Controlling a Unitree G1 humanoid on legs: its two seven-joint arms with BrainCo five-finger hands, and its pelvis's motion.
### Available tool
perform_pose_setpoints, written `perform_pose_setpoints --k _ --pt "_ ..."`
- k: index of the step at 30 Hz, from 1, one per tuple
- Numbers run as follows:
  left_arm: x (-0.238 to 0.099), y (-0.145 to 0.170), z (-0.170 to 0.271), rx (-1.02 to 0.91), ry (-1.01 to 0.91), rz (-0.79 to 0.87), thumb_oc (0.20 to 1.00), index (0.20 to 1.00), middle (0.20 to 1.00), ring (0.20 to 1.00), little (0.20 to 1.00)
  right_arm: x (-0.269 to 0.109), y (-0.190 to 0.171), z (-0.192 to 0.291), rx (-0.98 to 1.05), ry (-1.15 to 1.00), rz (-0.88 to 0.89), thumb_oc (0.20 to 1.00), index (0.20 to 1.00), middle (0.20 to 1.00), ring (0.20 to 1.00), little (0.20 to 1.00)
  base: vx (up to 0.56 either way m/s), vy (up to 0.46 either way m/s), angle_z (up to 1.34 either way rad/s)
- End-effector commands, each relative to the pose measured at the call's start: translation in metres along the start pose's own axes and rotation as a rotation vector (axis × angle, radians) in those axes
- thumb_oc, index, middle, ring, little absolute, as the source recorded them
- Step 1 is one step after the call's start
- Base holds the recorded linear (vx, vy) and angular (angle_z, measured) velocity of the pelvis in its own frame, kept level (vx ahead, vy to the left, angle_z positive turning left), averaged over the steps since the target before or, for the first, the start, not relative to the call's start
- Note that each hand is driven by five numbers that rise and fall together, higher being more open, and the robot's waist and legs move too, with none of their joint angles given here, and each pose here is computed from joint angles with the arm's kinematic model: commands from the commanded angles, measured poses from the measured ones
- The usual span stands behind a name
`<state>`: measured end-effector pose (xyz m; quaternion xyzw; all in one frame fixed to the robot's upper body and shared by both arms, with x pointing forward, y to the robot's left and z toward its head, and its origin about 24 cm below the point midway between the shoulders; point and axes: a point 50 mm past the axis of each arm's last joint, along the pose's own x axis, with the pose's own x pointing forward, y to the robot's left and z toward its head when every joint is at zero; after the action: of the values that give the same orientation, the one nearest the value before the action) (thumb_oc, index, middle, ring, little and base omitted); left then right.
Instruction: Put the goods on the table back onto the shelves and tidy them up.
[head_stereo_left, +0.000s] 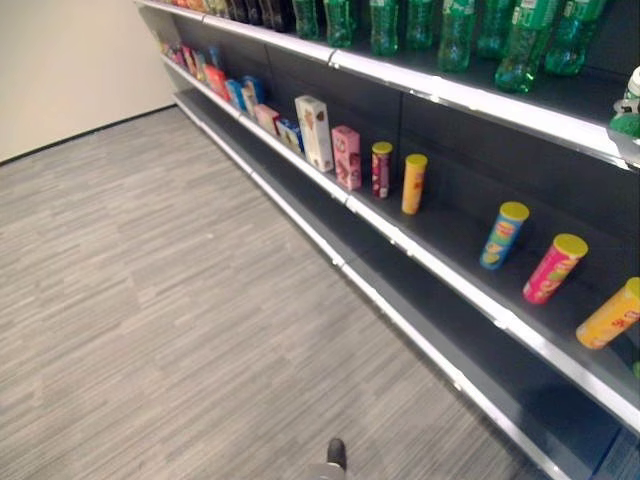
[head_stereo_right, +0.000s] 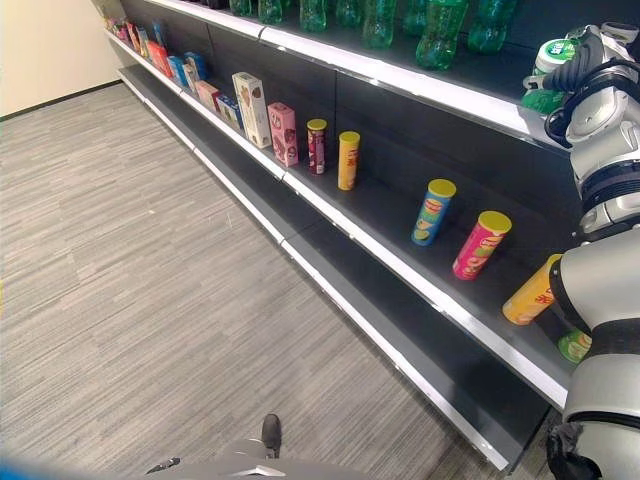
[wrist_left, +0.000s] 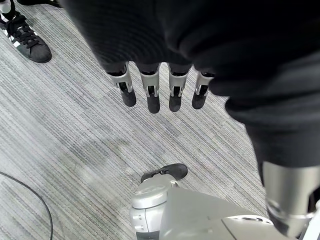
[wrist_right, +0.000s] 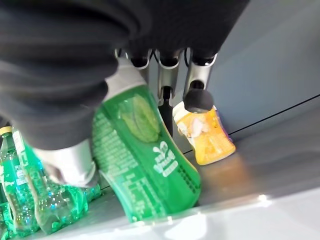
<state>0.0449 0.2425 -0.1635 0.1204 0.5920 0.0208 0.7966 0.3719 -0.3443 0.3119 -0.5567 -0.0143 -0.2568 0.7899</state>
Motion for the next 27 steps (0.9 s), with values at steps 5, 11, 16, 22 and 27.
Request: perform_pose_setpoints --k 5,11,16,22,27 --pt "0.002 0.017 0.020 0.050 -0.059 0.039 1.000 1.000 1.000 1.000 1.000 0.003 -0.024 0.014 -0.070 -0.061 -0.054 0.200 0.200 0.200 0.200 0.200 0.00 -0.009 -0.04" --pt "0.002 0.015 0.019 0.049 -0.059 0.039 1.000 1.000 1.000 1.000 1.000 0.002 -0.022 0.010 -0.065 -0.054 -0.050 0.200 0.200 0.200 0.200 0.200 0.00 -0.007 -0.04" --pt "0.002 0.015 0.015 0.048 -0.047 0.037 1.000 1.000 1.000 1.000 1.000 0.002 -0.017 0.009 -0.059 -0.051 -0.035 0.200 0.200 0.200 0.200 0.200 0.00 -0.003 -0.02" --pt "0.002 0.016 0.016 0.043 -0.052 0.042 1.000 1.000 1.000 1.000 1.000 0.001 -0.013 0.006 -0.048 -0.042 -0.029 0.200 0.200 0.200 0.200 0.200 0.00 -0.001 -0.01" --pt "0.001 0.016 0.015 0.041 -0.050 0.043 1.000 1.000 1.000 1.000 1.000 0.001 -0.014 0.005 -0.056 -0.038 -0.039 1.000 1.000 1.000 1.000 1.000 0.00 0.000 0.00"
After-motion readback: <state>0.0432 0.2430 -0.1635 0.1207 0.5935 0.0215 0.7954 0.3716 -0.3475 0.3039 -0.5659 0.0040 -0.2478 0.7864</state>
